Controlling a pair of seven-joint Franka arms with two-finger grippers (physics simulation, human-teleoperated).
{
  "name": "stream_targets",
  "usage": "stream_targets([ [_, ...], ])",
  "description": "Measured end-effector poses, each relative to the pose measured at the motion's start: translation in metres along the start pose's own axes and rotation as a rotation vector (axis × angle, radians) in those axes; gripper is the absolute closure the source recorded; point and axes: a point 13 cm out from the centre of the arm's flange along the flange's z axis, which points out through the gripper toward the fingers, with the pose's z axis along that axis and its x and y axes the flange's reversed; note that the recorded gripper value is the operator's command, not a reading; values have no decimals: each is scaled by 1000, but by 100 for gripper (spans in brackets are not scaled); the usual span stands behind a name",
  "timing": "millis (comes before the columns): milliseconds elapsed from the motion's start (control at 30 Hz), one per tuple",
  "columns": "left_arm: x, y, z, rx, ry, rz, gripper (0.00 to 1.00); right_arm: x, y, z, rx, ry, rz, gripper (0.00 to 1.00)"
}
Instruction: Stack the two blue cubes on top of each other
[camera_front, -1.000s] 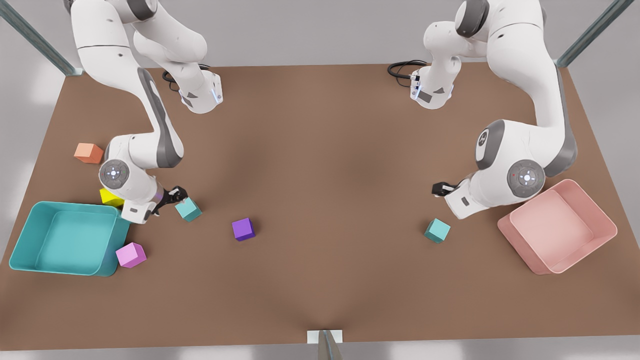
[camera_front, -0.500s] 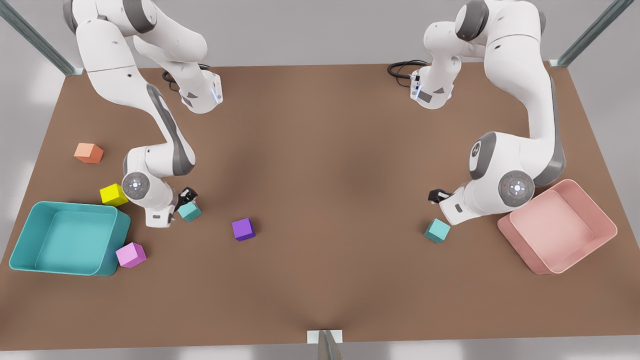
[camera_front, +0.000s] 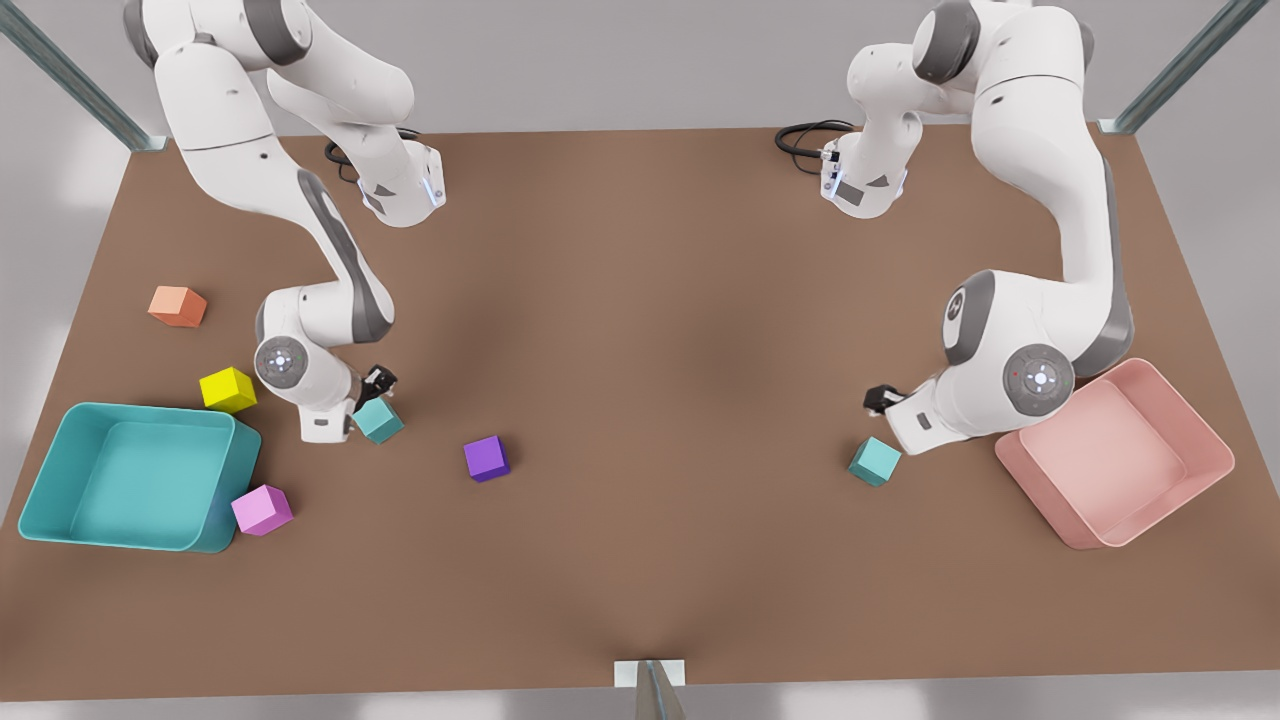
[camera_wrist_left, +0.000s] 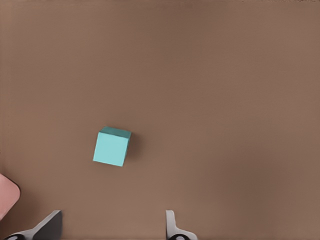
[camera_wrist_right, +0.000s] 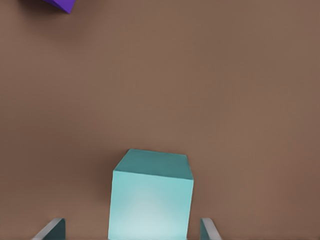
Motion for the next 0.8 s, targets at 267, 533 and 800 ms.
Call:
stream_targets([
  [267, -2, -3, 10, -10, 3, 21, 0, 7, 4, 22, -25, 17, 36, 0],
  [533, -4, 2, 20, -9, 11, 23, 0, 12, 1, 43, -41, 23, 82, 0],
  [800, -4, 3, 25, -45, 21, 43, 0, 8, 2, 54, -45, 16, 110, 0],
])
